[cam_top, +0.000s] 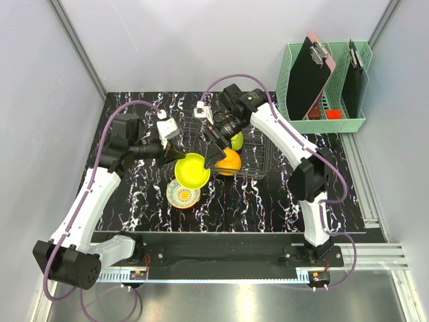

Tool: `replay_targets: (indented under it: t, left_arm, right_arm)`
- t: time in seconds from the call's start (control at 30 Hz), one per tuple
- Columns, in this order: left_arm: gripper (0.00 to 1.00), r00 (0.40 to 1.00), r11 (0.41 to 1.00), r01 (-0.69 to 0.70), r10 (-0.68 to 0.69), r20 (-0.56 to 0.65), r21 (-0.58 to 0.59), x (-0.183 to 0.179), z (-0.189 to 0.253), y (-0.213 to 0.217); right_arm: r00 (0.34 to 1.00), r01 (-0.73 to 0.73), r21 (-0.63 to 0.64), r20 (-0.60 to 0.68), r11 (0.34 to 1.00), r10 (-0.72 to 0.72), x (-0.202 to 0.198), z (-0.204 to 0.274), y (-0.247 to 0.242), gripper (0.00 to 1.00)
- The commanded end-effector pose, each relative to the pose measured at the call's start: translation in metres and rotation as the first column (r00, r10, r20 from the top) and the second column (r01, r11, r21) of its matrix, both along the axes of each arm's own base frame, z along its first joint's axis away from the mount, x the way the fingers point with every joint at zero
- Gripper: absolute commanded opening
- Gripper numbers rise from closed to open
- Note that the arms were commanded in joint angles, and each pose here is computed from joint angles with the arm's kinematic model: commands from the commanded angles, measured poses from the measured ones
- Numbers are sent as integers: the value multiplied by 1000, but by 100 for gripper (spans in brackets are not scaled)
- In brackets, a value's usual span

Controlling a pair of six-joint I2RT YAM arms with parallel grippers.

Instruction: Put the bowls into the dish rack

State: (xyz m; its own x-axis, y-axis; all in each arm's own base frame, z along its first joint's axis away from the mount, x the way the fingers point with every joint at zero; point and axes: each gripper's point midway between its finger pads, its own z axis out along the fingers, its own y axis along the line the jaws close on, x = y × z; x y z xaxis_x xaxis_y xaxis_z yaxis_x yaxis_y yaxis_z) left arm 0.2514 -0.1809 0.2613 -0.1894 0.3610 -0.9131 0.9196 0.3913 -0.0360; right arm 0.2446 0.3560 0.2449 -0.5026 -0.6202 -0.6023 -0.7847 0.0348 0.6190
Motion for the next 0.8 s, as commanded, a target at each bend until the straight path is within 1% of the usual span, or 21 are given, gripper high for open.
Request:
replay_targets:
  t: [0.0, 0.17, 0.37, 0.57, 0.77]
  left_arm:
    - [0, 992, 995, 66, -59, 109, -69, 2, 39, -16]
    - [0, 990, 992, 97, -88, 106, -85, -3, 43, -24]
    - [0, 990, 991, 104, -95, 104, -88, -3, 45, -28]
    - [0, 989, 992, 93, -82, 122, -87, 2, 53, -28]
    - [0, 987, 994, 76, -64, 146, -75, 7, 56, -26]
  right_arm:
    - [991, -7, 67, -130, 998, 16, -7, 20, -5, 100]
    - [975, 20, 113, -224, 993, 6, 3, 21, -7, 100]
    - [959, 16, 157, -281, 987, 29, -1, 26, -6, 100]
    - [932, 25, 155, -361, 988, 33, -4, 19, -5, 100]
    - [916, 34, 146, -400, 989, 27, -6, 15, -5, 96]
